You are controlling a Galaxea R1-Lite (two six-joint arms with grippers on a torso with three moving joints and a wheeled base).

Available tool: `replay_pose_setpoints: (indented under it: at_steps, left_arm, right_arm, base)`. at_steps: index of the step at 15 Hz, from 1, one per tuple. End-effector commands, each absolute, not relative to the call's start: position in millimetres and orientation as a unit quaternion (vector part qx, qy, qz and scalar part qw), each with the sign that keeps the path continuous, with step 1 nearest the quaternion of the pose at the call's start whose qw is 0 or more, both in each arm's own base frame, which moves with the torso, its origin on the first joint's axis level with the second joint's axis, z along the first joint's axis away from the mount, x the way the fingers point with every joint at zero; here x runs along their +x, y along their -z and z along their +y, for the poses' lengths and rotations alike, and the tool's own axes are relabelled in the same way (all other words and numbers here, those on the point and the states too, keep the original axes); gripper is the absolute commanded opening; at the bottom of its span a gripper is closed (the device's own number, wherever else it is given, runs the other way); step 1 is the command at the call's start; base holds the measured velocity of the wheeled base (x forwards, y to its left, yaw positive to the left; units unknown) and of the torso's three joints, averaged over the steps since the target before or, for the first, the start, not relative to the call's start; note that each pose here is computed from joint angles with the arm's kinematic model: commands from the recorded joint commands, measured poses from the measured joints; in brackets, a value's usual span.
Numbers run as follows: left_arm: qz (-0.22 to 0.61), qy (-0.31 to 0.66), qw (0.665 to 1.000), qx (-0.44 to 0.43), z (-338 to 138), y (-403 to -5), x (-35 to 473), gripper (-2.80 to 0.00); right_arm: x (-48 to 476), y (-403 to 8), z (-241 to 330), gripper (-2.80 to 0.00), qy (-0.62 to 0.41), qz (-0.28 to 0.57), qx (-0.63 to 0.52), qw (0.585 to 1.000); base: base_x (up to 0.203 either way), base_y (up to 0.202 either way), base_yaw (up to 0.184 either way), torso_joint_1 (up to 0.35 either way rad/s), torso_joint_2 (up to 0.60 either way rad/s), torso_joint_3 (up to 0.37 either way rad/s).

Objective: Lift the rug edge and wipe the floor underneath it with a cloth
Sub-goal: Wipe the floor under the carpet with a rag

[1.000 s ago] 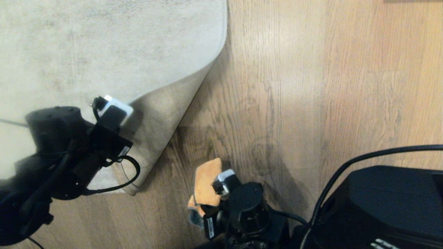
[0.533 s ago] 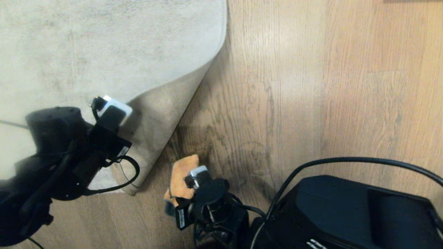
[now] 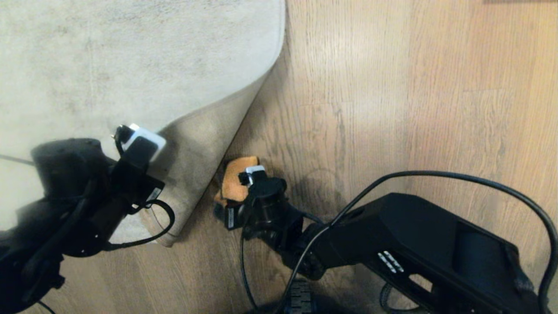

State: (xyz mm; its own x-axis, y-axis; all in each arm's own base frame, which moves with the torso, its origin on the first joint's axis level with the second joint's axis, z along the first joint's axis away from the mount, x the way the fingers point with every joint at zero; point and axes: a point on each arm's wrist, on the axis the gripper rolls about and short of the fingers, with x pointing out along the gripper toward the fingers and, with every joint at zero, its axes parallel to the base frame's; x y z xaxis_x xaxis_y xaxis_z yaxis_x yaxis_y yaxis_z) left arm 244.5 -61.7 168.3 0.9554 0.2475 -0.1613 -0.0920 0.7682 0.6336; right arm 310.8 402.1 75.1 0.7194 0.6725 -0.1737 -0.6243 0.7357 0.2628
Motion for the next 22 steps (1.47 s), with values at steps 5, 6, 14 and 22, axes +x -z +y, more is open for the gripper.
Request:
replay_pose_setpoints:
  at_steps: [5,6,14,22]
  left_arm:
    - [0.111,-0.094,0.934,0.327,-59,-172,236,-2.80]
    - [0.109,-0.095,0.934,0.326,-59,-174,234,-2.80]
    - [0.101,-0.097,0.936,0.324,-57,-178,227,-2.80]
    - [0.111,-0.094,0.934,0.328,-54,-171,219,-2.80]
  right_arm:
    - [335,-137,349,-2.80,-0.305,0.090,0.118,0.941]
    - [332,-141,340,-2.80,-0.300,0.095,0.115,0.942]
    - [268,-128,264,-2.80,-0.279,0.163,0.076,0.943]
    - [173,-32,270,-2.80,-0.369,0.228,0.013,0.901]
  base:
    - [0.000,0.000,0.000,0.000,0.00,0.000]
    - [0.000,0.000,0.000,0.000,0.00,0.000]
    - [0.000,0.000,0.000,0.000,0.00,0.000]
    - [0.000,0.000,0.000,0.000,0.00,0.000]
